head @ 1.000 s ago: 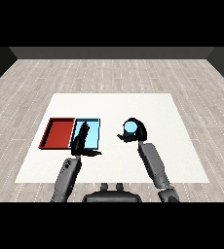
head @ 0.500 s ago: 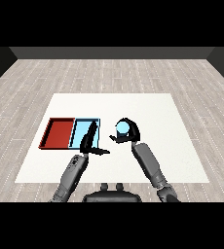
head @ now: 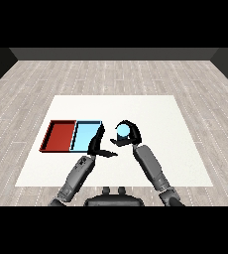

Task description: Pick the blue can and put it in the blue box

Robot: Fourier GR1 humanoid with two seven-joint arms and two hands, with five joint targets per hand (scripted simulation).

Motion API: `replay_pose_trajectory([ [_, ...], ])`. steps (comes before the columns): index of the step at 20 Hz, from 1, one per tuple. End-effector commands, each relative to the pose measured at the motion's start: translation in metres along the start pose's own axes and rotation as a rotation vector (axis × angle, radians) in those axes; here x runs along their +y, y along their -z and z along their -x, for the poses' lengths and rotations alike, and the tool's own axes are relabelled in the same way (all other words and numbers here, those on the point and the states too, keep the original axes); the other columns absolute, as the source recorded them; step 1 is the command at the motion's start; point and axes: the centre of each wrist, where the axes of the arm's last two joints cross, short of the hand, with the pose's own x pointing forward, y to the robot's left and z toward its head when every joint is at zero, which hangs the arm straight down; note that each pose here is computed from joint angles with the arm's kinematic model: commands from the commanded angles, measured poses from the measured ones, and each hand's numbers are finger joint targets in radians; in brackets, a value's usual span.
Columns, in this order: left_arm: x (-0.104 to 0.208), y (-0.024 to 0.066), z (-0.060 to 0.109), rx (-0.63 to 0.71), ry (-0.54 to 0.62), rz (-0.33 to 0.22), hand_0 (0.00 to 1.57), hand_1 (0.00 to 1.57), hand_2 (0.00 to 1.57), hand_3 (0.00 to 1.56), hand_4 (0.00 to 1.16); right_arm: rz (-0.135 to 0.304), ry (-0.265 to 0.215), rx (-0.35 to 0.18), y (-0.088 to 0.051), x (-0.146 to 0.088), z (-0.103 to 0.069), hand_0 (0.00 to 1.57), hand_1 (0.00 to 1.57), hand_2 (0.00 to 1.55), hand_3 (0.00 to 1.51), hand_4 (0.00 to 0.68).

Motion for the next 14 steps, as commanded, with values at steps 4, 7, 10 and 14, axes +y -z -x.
replay_pose_trajectory([
  [4, -0.013, 0.0082, -0.004, 0.037, 0.007, 0.019, 0.00, 0.00, 0.00, 0.00, 0.00, -0.051, 0.005, -0.008, 0.003, 0.002, -0.001, 1.40, 1.40, 1.44, 1.40, 0.679],
  [7, -0.005, 0.0087, 0.019, 0.050, 0.000, 0.002, 0.00, 0.00, 0.00, 0.00, 0.00, -0.049, 0.011, -0.030, -0.009, 0.017, 0.002, 1.39, 1.39, 1.45, 1.41, 0.680],
  [10, -0.024, 0.0244, 0.004, 0.047, 0.012, 0.032, 0.00, 0.00, 0.00, 0.00, 0.00, -0.044, 0.028, -0.015, 0.010, 0.033, -0.003, 1.40, 1.40, 1.45, 1.41, 0.677],
  [14, -0.013, -0.0031, 0.014, 0.059, -0.016, 0.042, 0.00, 0.00, 0.00, 0.00, 0.00, -0.081, 0.000, -0.031, 0.002, 0.030, -0.021, 1.40, 1.40, 1.43, 1.40, 0.657],
])
